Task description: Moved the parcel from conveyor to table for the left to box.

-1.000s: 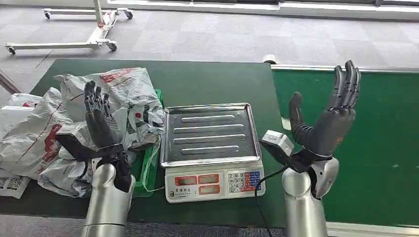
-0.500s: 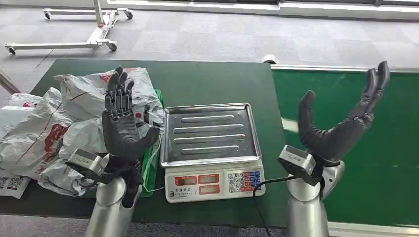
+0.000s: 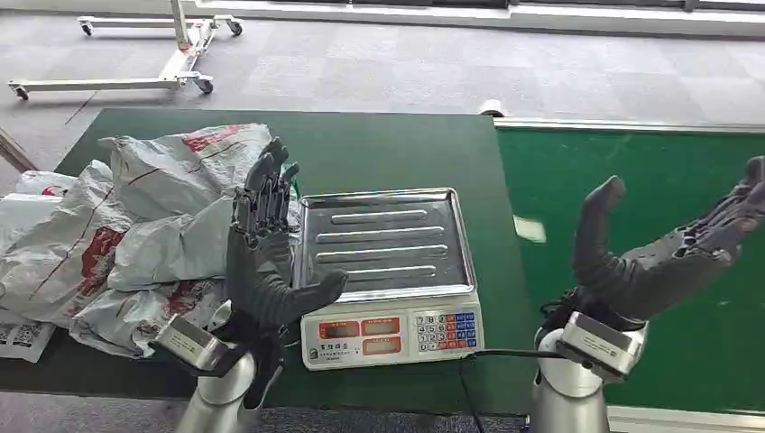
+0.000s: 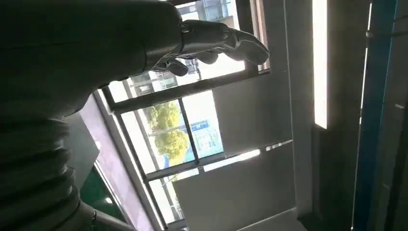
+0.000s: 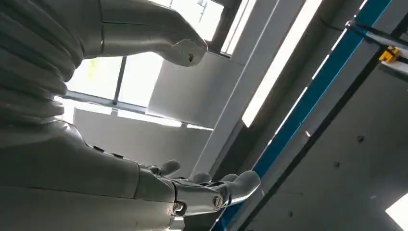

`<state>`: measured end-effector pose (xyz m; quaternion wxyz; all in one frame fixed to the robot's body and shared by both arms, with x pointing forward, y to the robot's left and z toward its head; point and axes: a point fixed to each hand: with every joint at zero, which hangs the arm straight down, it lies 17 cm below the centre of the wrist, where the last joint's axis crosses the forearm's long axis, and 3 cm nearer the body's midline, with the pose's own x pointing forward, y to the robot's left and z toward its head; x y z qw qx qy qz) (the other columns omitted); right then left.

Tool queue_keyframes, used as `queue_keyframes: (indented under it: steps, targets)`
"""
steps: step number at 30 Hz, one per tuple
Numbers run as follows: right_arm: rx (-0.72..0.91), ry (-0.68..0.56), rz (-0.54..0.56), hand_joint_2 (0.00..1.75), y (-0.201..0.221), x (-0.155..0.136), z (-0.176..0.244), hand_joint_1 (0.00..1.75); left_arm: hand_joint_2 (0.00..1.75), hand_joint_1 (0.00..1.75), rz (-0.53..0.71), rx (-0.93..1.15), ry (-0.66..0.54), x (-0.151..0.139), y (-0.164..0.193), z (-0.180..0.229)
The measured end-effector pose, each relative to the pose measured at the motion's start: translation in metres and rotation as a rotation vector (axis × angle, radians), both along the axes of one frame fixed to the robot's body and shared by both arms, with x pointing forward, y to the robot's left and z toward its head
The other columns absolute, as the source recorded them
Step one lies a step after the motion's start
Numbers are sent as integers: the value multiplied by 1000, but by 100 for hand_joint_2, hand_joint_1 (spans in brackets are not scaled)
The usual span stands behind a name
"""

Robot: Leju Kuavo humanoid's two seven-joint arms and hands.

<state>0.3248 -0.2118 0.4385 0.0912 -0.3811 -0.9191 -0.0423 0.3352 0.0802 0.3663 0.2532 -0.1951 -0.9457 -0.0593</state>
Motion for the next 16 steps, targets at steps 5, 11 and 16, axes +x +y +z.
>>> queue_keyframes:
  steps: [5, 11, 16]
  targets:
    - [13, -13, -2, 175, -5, -8, 2, 0, 175, 0, 26, 0, 32, 10, -2, -9]
    - [41, -28, 6, 175, -13, -14, 5, 0, 175, 0, 28, -15, 64, 20, -3, -15]
    - [42, -28, 7, 175, -13, -14, 5, 23, 175, 0, 25, -22, 72, 22, -3, -16]
